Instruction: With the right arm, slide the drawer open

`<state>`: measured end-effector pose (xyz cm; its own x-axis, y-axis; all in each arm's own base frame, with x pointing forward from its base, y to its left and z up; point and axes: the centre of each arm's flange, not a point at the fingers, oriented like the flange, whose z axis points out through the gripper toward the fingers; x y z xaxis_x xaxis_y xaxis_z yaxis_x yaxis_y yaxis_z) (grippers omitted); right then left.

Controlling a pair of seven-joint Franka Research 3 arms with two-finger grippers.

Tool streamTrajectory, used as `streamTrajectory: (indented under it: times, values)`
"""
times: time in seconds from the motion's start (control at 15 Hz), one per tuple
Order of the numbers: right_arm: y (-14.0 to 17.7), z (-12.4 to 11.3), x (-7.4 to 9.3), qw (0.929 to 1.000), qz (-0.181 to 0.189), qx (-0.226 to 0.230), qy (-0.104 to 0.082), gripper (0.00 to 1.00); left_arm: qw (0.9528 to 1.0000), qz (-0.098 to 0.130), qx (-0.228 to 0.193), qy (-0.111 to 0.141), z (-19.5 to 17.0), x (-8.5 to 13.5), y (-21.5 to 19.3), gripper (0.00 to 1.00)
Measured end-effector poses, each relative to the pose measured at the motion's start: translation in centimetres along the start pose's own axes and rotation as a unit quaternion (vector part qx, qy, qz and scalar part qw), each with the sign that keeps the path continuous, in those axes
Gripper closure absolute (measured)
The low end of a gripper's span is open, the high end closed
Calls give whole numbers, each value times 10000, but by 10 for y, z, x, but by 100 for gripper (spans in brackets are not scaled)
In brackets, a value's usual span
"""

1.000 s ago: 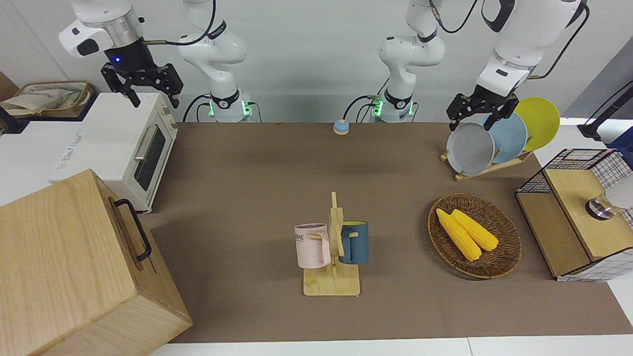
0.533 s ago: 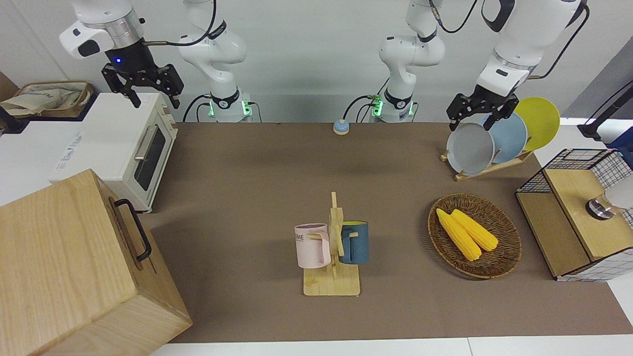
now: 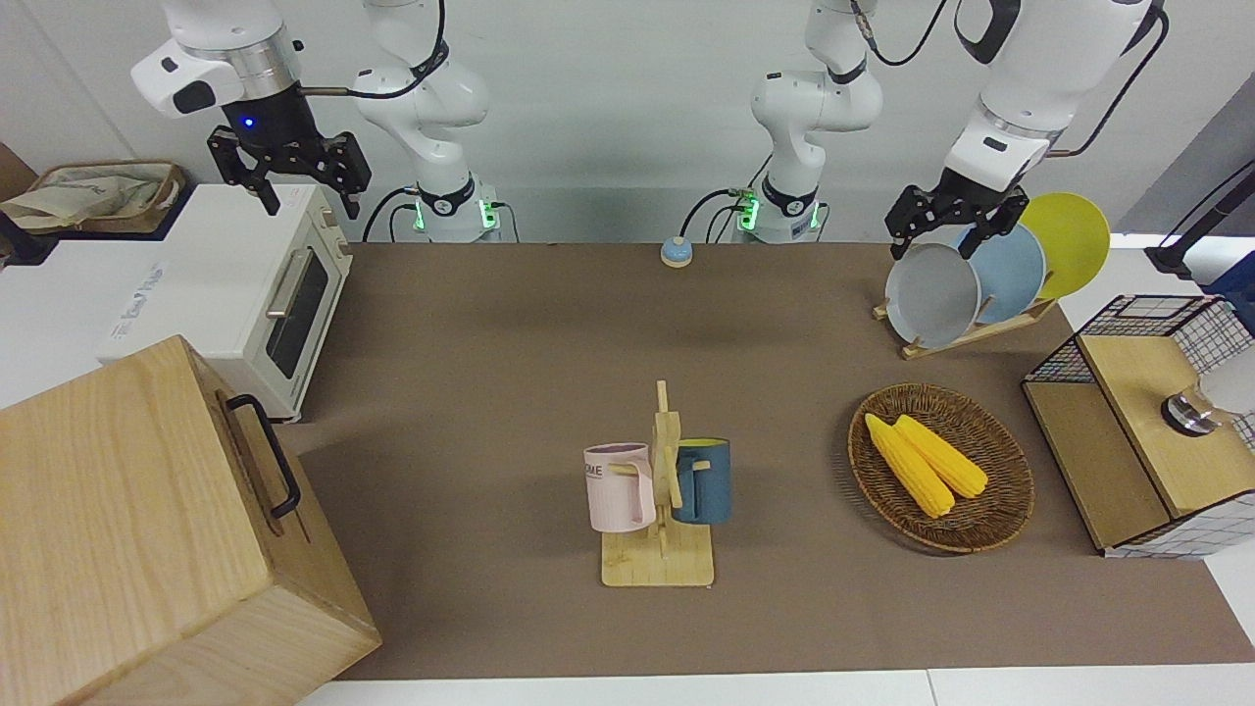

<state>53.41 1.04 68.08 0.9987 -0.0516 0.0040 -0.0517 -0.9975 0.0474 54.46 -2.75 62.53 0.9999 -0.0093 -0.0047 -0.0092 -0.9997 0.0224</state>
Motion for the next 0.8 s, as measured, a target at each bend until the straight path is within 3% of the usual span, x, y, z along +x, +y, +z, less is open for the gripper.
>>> streamTrajectory:
  times: [0.33, 0.8]
  values:
    - [-4, 1, 1, 9999, -46, -119, 22, 1, 10000, 0, 0, 0, 0, 0, 0, 0]
    - [-38, 11, 7, 9975, -262, -650, 26, 2, 10000, 0, 0, 0, 0, 0, 0, 0]
